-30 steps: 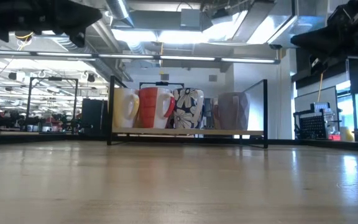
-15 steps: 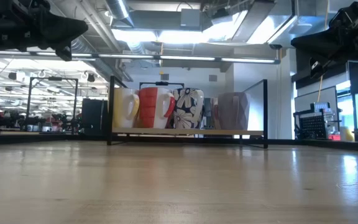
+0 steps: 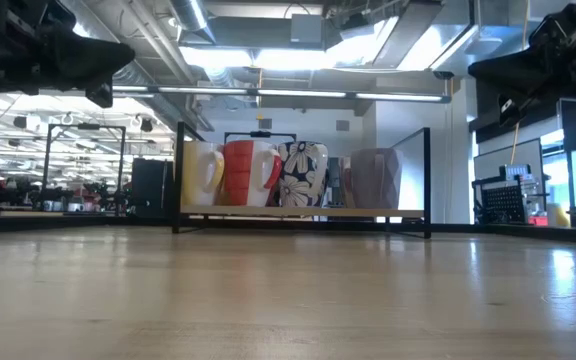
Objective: Place coffee mugs
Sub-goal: Return to Home Position
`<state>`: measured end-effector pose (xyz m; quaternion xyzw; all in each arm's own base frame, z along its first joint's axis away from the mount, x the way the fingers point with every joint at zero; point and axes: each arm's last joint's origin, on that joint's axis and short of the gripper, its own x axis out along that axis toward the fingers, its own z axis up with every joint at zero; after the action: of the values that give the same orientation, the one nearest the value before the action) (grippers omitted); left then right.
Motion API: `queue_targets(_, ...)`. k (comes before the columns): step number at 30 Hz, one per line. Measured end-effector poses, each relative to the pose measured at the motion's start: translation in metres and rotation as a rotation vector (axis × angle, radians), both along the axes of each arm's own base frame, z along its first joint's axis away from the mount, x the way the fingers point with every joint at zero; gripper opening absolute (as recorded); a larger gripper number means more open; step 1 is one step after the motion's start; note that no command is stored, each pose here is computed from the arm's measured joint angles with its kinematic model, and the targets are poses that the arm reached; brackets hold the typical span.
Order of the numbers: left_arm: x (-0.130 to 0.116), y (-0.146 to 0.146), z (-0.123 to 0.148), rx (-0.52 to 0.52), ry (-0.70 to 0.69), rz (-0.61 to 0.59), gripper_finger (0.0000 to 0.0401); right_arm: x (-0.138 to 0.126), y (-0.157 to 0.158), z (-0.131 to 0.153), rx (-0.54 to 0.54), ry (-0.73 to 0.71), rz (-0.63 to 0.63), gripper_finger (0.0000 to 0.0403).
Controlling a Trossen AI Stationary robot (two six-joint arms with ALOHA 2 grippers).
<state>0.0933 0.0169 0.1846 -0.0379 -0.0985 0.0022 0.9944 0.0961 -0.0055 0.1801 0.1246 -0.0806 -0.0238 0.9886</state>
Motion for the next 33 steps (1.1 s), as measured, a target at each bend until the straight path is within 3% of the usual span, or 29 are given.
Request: queue_targets(33, 0.0000, 0.0014, -0.0002, 0.017, 0.001, 0.053, 0.0029, 0.0008, -0.0001, -0.0053, 0.039, 0.053, 0.004, 0.0001)
